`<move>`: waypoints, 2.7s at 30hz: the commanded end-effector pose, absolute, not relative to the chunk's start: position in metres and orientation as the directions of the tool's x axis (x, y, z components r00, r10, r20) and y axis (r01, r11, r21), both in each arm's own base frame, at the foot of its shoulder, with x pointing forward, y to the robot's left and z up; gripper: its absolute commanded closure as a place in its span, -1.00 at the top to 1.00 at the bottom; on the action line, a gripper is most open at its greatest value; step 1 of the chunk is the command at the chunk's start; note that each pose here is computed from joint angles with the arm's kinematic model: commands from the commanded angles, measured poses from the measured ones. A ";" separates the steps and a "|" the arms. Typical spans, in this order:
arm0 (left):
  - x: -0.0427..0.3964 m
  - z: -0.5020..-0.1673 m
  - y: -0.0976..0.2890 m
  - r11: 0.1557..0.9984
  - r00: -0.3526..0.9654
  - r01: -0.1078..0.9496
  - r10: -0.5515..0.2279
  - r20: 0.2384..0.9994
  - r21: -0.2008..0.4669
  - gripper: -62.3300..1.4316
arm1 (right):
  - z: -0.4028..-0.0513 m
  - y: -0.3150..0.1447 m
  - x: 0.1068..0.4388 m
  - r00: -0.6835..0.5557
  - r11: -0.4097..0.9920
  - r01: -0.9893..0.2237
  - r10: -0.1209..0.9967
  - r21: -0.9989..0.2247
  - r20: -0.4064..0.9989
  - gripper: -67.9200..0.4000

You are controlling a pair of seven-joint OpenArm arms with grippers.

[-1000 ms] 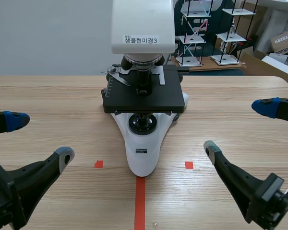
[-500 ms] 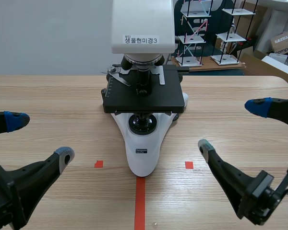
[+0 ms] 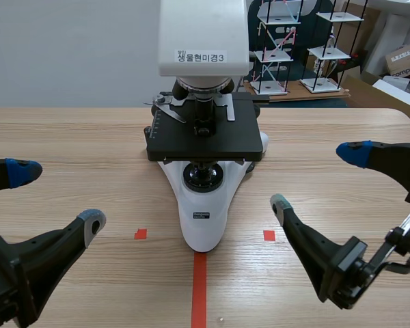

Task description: Return to the home posture

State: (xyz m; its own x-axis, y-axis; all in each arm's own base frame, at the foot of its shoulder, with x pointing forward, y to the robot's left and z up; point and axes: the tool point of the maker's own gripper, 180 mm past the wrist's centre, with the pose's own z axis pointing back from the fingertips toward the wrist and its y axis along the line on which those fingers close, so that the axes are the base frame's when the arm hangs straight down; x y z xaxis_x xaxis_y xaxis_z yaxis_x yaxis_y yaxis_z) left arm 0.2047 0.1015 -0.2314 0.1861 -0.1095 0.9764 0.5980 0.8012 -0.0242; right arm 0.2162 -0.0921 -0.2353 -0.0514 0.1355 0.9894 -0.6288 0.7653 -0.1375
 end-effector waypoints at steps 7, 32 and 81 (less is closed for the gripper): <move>0.206 -0.220 0.096 0.797 0.154 0.604 -0.083 0.985 -0.027 1.00 | -0.230 -0.083 0.212 -0.058 0.763 -0.637 0.093 -0.109 0.994 1.00; 0.206 -0.220 0.096 0.797 0.154 0.604 -0.083 0.985 -0.027 1.00 | -0.224 -0.077 0.204 -0.057 0.757 -0.645 0.085 -0.102 0.995 1.00; 0.206 -0.220 0.096 0.797 0.154 0.604 -0.083 0.985 -0.027 1.00 | -0.224 -0.077 0.204 -0.057 0.757 -0.645 0.085 -0.102 0.995 1.00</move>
